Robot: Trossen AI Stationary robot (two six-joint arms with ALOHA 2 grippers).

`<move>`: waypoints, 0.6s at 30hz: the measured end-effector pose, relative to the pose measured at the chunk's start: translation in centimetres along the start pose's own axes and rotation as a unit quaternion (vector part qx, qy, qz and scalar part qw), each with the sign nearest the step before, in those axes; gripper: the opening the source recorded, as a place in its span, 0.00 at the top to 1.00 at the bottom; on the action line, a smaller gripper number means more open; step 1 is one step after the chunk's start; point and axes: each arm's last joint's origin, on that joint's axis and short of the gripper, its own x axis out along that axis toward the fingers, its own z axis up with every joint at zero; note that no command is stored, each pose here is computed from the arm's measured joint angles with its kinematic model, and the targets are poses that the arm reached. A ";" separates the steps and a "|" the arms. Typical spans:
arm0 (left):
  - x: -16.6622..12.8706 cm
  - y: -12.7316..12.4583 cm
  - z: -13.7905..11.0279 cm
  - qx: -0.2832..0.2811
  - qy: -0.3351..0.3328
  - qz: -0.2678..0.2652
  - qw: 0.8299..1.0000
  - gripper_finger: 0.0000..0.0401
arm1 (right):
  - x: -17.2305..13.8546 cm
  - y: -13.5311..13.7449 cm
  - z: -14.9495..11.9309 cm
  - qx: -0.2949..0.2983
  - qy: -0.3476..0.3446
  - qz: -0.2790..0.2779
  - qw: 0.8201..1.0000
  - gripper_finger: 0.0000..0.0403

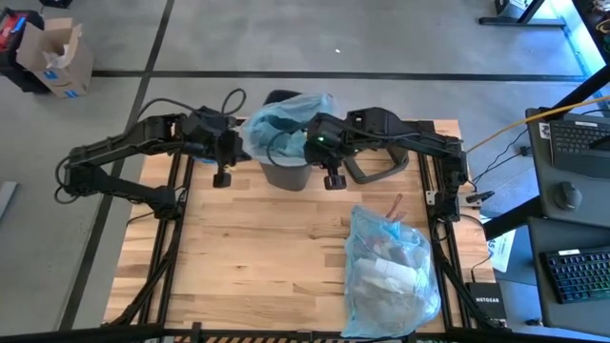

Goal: Pick and place trash into bin
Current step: Insert the new empty trash bag into the trash bin

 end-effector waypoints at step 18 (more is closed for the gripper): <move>2.6 0.0 -0.6 0.001 0.101 0.001 0.995 1.00 | 3.8 0.6 -1.4 0.116 0.076 0.012 0.990 1.00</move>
